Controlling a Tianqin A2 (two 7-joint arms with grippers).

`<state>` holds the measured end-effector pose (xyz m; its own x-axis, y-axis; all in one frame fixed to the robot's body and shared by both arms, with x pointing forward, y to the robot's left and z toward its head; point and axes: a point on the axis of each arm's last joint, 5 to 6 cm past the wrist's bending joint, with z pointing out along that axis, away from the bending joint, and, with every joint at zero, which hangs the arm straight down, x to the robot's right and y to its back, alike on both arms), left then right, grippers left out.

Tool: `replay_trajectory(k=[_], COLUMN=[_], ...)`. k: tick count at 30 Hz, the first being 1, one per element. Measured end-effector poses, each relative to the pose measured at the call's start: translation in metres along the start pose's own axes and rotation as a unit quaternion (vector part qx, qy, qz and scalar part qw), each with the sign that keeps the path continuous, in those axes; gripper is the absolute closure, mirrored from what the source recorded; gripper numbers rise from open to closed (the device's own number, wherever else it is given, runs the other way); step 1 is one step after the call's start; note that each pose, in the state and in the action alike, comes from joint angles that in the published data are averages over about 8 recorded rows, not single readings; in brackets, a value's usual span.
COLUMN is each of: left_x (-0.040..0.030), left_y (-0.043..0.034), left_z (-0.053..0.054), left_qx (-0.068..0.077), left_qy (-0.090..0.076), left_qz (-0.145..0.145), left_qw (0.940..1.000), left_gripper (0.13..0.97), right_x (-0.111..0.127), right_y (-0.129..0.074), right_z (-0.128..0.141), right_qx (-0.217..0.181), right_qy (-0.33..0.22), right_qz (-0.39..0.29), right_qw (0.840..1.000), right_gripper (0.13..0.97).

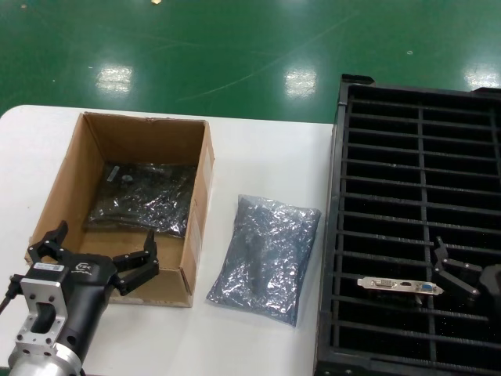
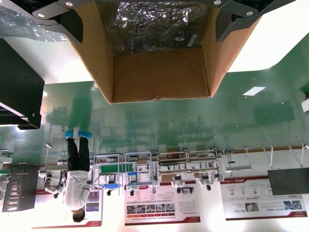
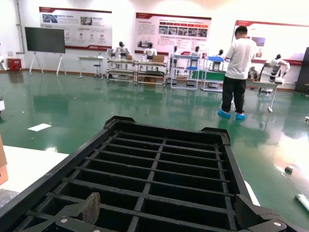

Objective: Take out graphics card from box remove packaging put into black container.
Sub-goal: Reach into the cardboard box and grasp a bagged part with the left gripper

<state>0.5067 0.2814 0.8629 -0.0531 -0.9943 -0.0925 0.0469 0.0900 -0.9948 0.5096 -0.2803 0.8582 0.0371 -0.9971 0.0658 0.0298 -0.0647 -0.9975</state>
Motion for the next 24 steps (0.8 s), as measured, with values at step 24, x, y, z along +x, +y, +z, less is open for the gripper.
replay_trajectory(k=[24], left_x=[-0.0320], left_y=[-0.0357], left_z=[0.025], left_qx=[0.053], left_qy=[0.039], left_qz=[0.173], left_qw=[0.9827], left_gripper=[0.132], right_x=[0.000], right_y=[0.000], right_z=[0.000], right_qx=[0.000], right_qy=[0.000], right_qz=[0.000], right_qw=[1.000], right_gripper=[0.130])
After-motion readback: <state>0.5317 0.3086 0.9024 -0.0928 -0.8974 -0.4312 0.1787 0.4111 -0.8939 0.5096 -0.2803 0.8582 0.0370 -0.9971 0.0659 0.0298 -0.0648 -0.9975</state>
